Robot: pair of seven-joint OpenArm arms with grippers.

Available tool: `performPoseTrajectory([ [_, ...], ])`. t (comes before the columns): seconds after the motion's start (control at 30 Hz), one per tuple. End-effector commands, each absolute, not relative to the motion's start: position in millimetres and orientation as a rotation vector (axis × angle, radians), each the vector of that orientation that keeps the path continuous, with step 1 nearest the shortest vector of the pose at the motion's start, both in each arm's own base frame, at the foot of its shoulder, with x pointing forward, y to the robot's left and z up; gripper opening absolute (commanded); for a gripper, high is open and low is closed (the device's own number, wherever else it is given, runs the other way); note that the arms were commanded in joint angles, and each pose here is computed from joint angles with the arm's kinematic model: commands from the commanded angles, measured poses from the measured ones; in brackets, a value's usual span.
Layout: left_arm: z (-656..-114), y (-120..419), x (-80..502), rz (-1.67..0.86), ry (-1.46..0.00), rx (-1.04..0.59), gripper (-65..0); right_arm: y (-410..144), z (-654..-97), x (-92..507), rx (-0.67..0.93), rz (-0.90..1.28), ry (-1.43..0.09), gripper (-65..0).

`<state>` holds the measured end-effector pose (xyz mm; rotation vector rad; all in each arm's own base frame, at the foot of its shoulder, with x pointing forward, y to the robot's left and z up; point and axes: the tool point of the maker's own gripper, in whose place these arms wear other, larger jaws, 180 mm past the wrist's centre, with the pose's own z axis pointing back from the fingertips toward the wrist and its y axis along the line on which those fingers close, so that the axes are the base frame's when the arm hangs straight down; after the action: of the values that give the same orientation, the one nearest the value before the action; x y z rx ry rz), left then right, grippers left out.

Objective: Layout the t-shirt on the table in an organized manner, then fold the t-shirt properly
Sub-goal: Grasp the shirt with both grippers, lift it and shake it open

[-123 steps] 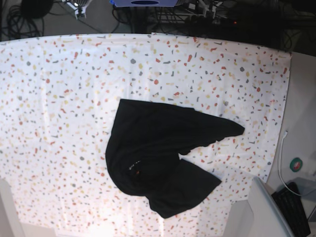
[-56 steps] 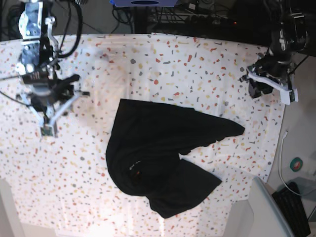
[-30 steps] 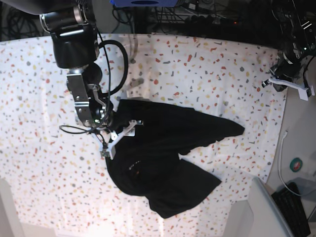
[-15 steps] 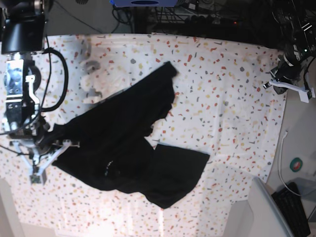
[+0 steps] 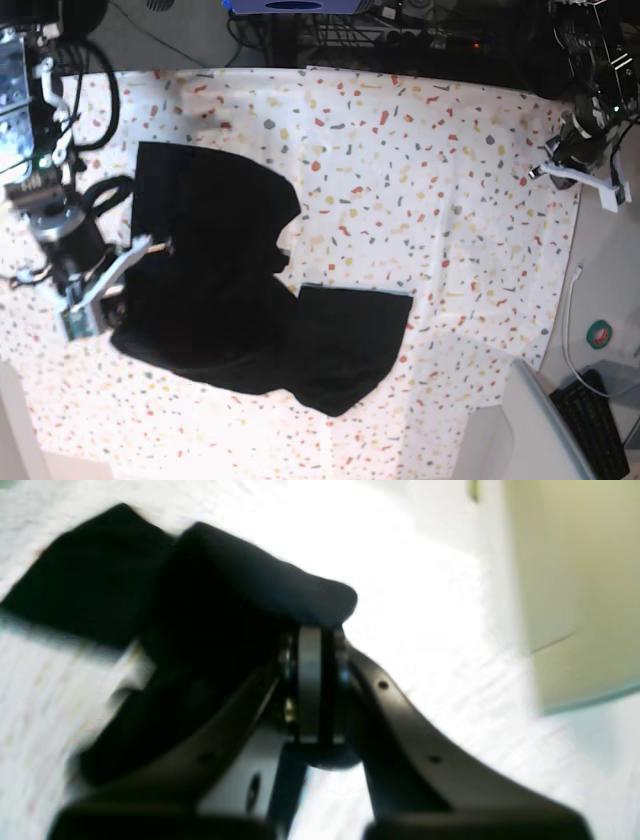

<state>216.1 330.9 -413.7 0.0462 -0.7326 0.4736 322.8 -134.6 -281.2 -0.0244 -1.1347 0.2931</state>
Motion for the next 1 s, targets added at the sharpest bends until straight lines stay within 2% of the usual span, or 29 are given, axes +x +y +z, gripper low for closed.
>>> performPoseTrajectory([
  [0.0,-404.0,330.7,227.2,0.423,-0.766,0.06,-65.0,-113.4,-289.9,305.5,0.042,0.326,-1.129,-65.0],
  [0.1,-405.9,303.5,252.3,0.301,-0.768,0.071,-65.0,-69.6,-329.9,258.5,0.17,0.377,-1.034,-65.0],
  [0.2,-400.7,262.2,288.7,0.21,-0.81,0.037,-65.0,-49.1,-354.7,235.4,0.226,0.402,-0.961,-65.0],
  [0.23,-396.2,246.0,303.0,0.192,-0.832,0.01,-57.4,-44.8,-359.9,232.3,0.236,0.398,-0.945,-65.0],
  [0.3,-391.1,222.8,325.5,0.183,-0.859,-0.045,-29.1,-41.3,-367.5,228.9,0.244,0.391,-0.923,-65.0],
  [0.37,-393.3,202.8,348.7,0.197,-0.862,-0.098,-4.6,-41.5,-368.7,228.3,0.243,0.393,-0.919,-65.0],
  [0.4,-400.5,195.9,359.0,0.221,-0.844,-0.122,0.0,-42.8,-368.9,228.5,0.24,0.394,-0.919,-65.0],
  [0.6,-456.5,160.6,403.9,0.325,-0.652,-0.227,0.0,-46.3,-375.4,224.8,0.226,0.397,-0.874,-65.0],
  [0.77,-466.6,131.0,435.5,0.364,-0.723,-0.256,0.0,-48.2,-380.4,222.0,0.218,0.4,-0.852,-65.0],
  [0.97,-486.3,108.2,430.5,0.374,-0.659,-0.276,0.0,-63.5,-393.7,218.9,0.184,0.373,-0.816,-65.0],
])
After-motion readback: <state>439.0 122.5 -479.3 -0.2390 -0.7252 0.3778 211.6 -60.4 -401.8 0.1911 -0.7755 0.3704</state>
